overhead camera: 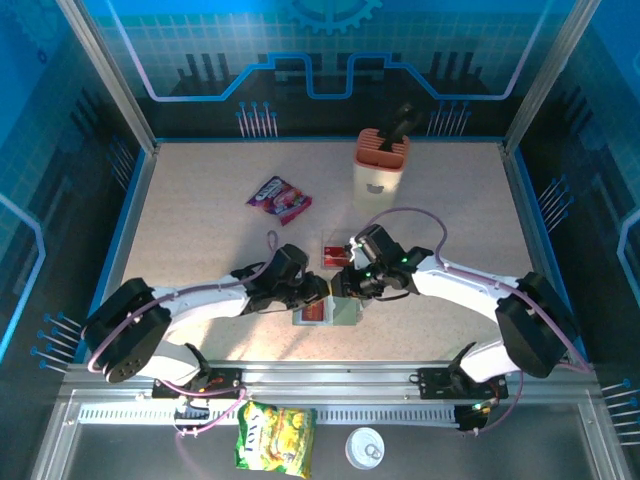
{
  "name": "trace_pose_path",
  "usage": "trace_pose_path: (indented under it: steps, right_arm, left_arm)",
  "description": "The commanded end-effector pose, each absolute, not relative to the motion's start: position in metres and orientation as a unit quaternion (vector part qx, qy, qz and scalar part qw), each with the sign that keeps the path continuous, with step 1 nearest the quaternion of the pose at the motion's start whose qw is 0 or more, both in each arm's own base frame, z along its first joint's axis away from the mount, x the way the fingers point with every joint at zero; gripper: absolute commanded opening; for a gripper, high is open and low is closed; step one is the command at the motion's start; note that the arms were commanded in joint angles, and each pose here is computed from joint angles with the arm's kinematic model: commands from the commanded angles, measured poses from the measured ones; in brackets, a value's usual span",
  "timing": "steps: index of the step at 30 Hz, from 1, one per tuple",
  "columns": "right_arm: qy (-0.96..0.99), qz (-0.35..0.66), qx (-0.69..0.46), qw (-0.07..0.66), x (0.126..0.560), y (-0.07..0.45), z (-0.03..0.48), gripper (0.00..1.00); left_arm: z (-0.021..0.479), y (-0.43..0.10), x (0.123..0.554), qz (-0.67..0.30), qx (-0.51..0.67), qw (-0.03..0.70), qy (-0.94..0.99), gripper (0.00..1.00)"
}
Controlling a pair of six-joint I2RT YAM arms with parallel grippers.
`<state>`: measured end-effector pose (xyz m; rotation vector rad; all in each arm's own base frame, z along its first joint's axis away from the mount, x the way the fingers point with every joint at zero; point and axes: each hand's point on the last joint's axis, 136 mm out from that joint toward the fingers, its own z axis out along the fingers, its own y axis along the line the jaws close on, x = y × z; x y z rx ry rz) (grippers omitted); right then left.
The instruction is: Take the credit cards out of the card holder
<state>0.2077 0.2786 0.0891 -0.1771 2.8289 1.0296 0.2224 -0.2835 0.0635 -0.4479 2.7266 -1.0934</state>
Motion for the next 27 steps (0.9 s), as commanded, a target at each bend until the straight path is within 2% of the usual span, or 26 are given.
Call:
trace_pose_path:
  steps: [1,9,19,27]
  right_arm:
    - [0.938,0.331,-0.058,0.084,0.213,0.269,0.103,0.33]
    - [0.942,0.32,-0.039,0.097,0.211,0.246,0.106,0.34]
    - [0.943,0.317,-0.028,0.1,0.21,0.235,0.105,0.35]
    - [0.939,0.33,-0.024,0.09,0.208,0.241,0.101,0.36]
  left_arm:
    - [0.069,-0.306,0.219,-0.384,-0.111,0.073,0.914,0.22]
    - [0.059,-0.327,0.223,-0.385,-0.099,0.059,0.916,0.23]
    - [0.061,-0.339,0.229,-0.385,-0.09,0.061,0.916,0.5]
    - [0.064,-0.325,0.23,-0.377,-0.097,0.072,0.918,0.52]
